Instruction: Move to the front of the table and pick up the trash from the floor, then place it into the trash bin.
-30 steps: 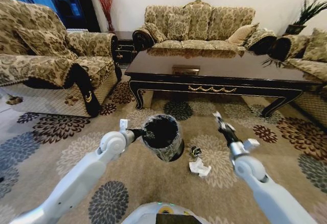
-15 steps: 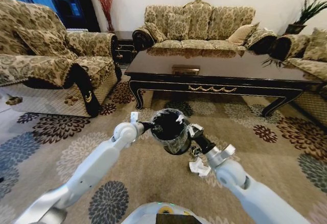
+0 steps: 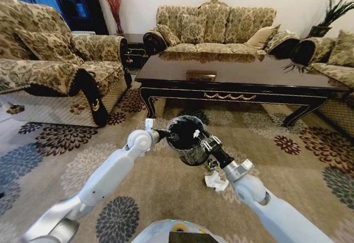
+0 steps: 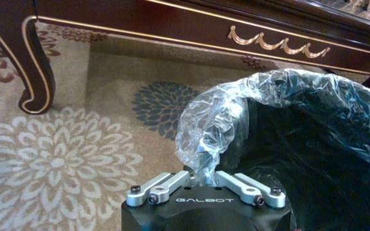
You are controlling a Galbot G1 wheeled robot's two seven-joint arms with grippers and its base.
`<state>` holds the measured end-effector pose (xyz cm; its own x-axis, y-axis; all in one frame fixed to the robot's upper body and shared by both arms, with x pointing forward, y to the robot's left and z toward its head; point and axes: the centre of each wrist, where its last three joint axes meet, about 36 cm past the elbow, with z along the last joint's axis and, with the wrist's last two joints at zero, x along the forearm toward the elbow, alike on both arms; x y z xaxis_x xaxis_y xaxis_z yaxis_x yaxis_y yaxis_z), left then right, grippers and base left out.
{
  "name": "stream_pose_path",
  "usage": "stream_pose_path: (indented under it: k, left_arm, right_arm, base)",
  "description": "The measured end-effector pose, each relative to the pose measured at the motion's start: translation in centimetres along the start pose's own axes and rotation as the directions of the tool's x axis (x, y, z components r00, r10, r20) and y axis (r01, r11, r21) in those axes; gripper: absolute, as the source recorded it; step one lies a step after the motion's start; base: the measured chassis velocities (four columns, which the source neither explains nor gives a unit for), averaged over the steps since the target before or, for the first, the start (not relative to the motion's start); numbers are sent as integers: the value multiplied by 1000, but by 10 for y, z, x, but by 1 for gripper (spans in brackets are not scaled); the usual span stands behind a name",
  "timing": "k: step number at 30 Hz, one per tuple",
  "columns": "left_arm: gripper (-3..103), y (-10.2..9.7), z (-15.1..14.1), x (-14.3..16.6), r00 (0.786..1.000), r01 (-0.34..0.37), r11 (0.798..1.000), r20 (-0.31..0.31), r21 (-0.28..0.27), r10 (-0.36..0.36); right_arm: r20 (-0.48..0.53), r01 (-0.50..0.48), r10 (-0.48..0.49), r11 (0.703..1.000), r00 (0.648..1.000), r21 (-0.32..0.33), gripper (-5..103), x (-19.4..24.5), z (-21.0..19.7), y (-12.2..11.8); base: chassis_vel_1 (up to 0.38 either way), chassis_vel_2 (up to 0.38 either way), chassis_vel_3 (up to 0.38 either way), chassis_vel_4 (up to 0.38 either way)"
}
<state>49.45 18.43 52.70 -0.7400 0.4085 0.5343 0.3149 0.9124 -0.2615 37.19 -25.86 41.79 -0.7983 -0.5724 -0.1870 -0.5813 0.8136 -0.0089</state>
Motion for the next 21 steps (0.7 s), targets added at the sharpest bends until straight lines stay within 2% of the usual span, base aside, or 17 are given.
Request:
stream_pose_path:
  k: [1,3,4,5,7,8,10,11,12,14,21]
  left_arm:
    - [2,1,0,1,1000,3,1000,1,0,-3]
    - [2,2,0,2,1000,5,1000,2,0,-5]
    - [2,3,1,4,1000,6,1000,3,1,-6]
    - [2,3,1,4,1000,6,1000,3,1,-6]
    - [2,4,3,6,1000,8,1000,2,0,-8]
    - [2,4,3,6,1000,8,1000,2,0,-8]
    - [2,4,3,8,1000,9,1000,3,-1,-9]
    - [2,4,4,9,1000,9,1000,3,-2,-9]
    - [2,4,4,9,1000,9,1000,3,-2,-9]
    - [2,6,4,10,1000,14,1000,2,-2,-14]
    - [2,7,4,12,1000,13,1000,4,-1,-13]
  right_arm:
    - [-5,0,0,1000,1000,2,55,1,2,-1]
    - [-10,0,0,1000,1000,5,55,1,3,-1]
    - [-21,1,0,1000,1000,12,65,1,5,-2]
    - [-26,0,1,1000,1000,17,65,1,6,-2]
    - [-61,-26,29,998,998,51,77,-2,6,-8]
    - [-61,-26,29,998,998,51,77,-2,6,-8]
    - [-65,-48,54,994,996,94,88,-6,4,-15]
    - [-61,-54,62,991,996,124,88,-7,2,-20]
    - [-61,-54,62,991,996,124,88,-7,2,-20]
    - [-49,-60,71,980,996,188,97,-8,-2,-31]
    - [-19,-44,50,971,999,236,100,-4,-12,-36]
  base:
    - [0,0,0,0]
    - [0,0,0,0]
    - [0,0,0,0]
    - [0,0,0,0]
    - [0,0,0,0]
    - [0,0,0,0]
    - [0,0,0,0]
    - [0,0,0,0]
    - [0,0,0,0]
    - [0,0,0,0]
    - [0,0,0,0]
